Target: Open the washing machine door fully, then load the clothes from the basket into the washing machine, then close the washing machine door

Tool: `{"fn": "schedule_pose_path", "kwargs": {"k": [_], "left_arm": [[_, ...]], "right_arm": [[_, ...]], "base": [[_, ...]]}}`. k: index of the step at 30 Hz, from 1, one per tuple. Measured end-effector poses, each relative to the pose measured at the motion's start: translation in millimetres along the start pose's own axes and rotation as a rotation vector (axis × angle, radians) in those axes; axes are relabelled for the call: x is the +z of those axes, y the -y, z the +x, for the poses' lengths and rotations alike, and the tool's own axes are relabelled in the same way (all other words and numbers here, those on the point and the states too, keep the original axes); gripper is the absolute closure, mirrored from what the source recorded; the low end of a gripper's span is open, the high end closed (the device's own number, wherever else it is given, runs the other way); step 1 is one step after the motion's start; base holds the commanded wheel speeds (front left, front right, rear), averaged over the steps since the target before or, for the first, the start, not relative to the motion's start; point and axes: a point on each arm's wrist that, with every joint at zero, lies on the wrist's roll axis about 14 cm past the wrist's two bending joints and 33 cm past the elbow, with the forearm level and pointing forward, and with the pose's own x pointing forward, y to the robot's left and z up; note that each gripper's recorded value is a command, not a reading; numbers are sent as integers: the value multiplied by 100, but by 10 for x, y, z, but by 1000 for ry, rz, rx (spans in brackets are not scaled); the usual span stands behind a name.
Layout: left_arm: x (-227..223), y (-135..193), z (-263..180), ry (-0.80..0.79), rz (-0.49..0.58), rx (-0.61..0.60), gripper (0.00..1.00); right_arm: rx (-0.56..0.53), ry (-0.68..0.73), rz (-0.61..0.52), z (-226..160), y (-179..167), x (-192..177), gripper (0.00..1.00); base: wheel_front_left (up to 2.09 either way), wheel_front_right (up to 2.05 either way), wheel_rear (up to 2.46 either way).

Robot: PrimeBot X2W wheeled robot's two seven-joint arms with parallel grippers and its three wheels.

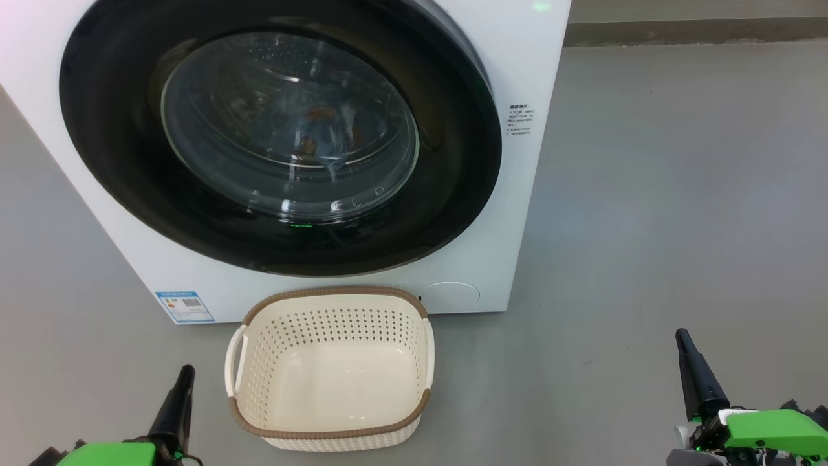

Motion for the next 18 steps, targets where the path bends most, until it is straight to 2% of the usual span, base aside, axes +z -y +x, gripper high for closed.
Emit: {"fn": "schedule_pose_path", "kwargs": {"k": [18], "left_arm": [[1, 0, 0, 0, 0, 0, 100]], "right_arm": [[0, 0, 0, 0, 0, 0, 100]], "base": [[0, 0, 0]]}}
